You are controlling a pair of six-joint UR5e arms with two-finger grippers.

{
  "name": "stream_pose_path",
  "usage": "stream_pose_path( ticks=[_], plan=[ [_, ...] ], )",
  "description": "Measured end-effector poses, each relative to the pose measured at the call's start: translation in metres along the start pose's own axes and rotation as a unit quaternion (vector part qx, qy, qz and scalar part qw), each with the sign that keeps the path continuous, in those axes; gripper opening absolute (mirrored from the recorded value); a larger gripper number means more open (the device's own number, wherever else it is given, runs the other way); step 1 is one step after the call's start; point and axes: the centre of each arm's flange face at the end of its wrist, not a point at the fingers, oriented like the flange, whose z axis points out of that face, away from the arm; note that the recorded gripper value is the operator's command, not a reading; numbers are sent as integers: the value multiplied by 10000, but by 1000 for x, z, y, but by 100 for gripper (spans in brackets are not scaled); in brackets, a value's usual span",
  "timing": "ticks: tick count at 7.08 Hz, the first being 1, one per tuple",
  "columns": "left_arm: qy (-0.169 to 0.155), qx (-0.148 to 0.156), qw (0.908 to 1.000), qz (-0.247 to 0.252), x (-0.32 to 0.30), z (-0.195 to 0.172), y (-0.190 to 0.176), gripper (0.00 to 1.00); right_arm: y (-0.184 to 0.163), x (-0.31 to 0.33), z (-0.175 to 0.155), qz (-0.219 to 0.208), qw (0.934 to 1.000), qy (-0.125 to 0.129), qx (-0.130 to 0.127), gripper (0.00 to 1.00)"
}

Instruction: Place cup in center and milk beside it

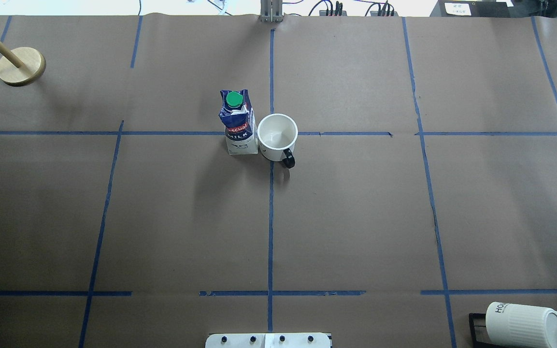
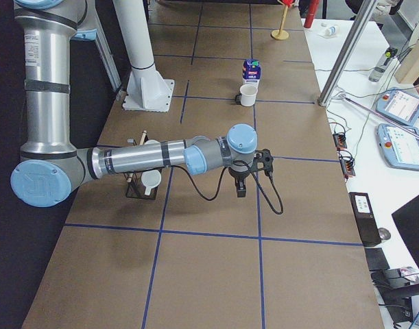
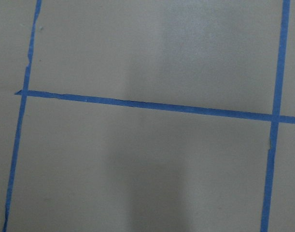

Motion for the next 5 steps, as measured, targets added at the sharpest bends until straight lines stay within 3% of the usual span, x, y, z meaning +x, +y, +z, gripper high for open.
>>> stream_pose_path(
  ticks=[5],
  plan=[
    [58, -231, 9988, -416, -25, 19, 18, 100, 2, 15, 20, -149, 9995, 182, -214, 100]
  ],
)
